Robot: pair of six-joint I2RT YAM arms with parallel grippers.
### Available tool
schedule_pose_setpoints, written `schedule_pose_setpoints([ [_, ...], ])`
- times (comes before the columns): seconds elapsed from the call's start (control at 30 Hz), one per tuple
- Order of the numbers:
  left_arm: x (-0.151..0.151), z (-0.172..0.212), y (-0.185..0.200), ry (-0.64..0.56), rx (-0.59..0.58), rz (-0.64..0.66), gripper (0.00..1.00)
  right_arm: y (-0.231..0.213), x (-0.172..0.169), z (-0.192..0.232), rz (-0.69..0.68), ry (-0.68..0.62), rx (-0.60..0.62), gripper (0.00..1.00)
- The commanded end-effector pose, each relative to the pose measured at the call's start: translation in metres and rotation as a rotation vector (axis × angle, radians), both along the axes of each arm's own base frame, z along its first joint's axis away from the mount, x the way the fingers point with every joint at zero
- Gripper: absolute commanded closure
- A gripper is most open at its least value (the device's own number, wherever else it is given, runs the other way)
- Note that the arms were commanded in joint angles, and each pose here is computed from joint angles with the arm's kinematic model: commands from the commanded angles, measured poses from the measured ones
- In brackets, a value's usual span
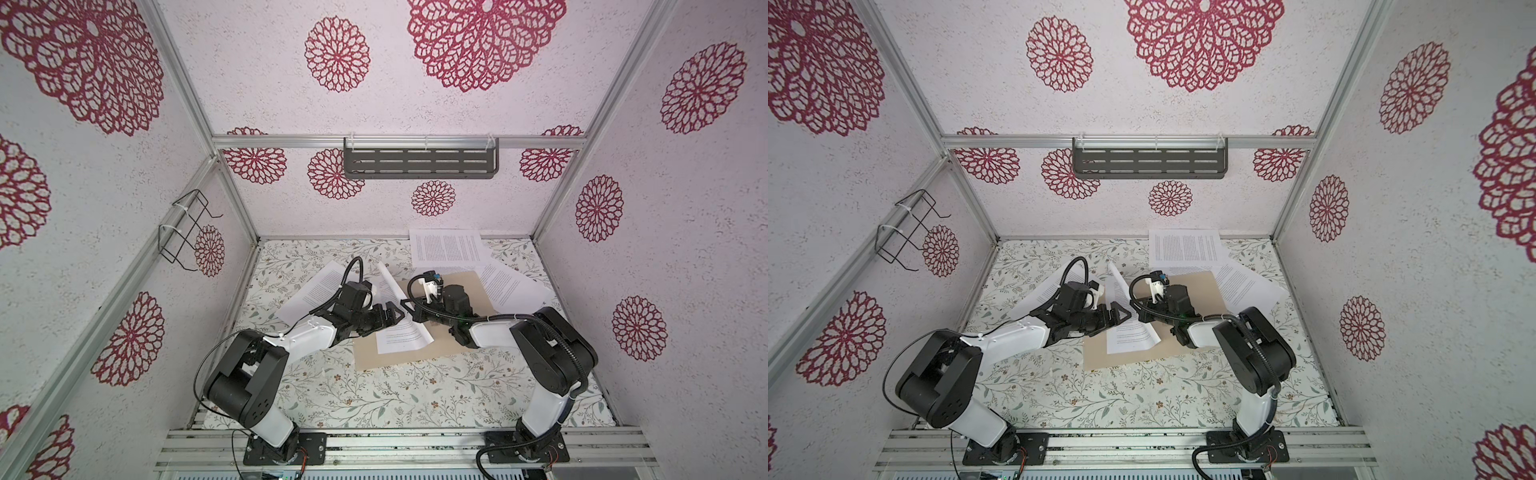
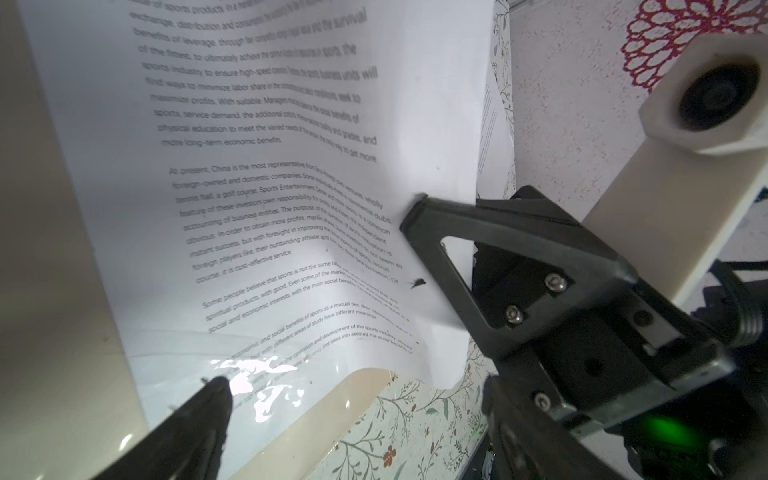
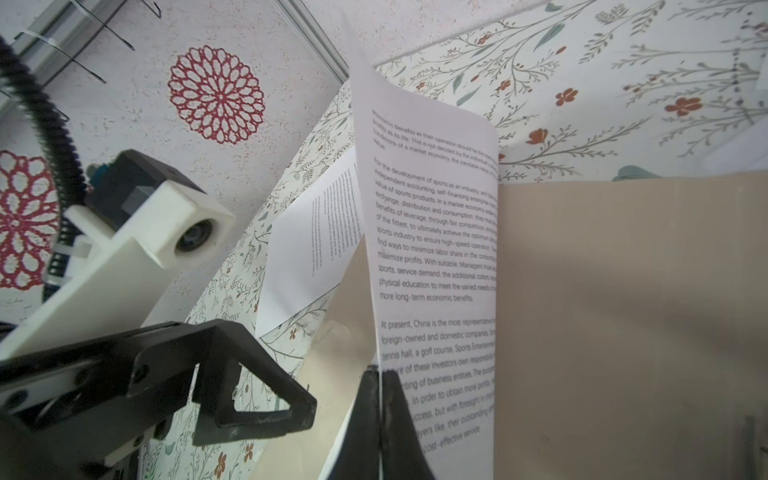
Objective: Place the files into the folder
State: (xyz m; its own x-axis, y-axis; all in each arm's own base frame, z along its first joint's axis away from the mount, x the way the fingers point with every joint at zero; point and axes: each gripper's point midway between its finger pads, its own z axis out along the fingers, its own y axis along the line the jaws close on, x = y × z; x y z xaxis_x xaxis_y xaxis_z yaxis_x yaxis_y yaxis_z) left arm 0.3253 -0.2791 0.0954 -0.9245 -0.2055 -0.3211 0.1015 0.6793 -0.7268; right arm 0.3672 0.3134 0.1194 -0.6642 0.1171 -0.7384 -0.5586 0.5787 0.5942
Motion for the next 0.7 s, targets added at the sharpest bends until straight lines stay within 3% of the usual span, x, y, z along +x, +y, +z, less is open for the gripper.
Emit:
schedule_pose_setpoints([
  [0.0,0.006,0.004,-0.013,-0.014,-0.04,-0.004,0.03,-0.007,0.007,0.016,-0.019,-0.017,-0.052,0.98],
  [0.23,0.004,-0.01,-0.017,0.01,-0.042,-0.008,0.03,-0.017,0.005,0.014,-0.049,-0.003,-0.089,0.96],
  [0.67,-0.003,-0.039,-0.014,0.057,-0.027,-0.006,0.03,-0.026,0.005,0.007,-0.063,0.051,-0.078,0.72],
])
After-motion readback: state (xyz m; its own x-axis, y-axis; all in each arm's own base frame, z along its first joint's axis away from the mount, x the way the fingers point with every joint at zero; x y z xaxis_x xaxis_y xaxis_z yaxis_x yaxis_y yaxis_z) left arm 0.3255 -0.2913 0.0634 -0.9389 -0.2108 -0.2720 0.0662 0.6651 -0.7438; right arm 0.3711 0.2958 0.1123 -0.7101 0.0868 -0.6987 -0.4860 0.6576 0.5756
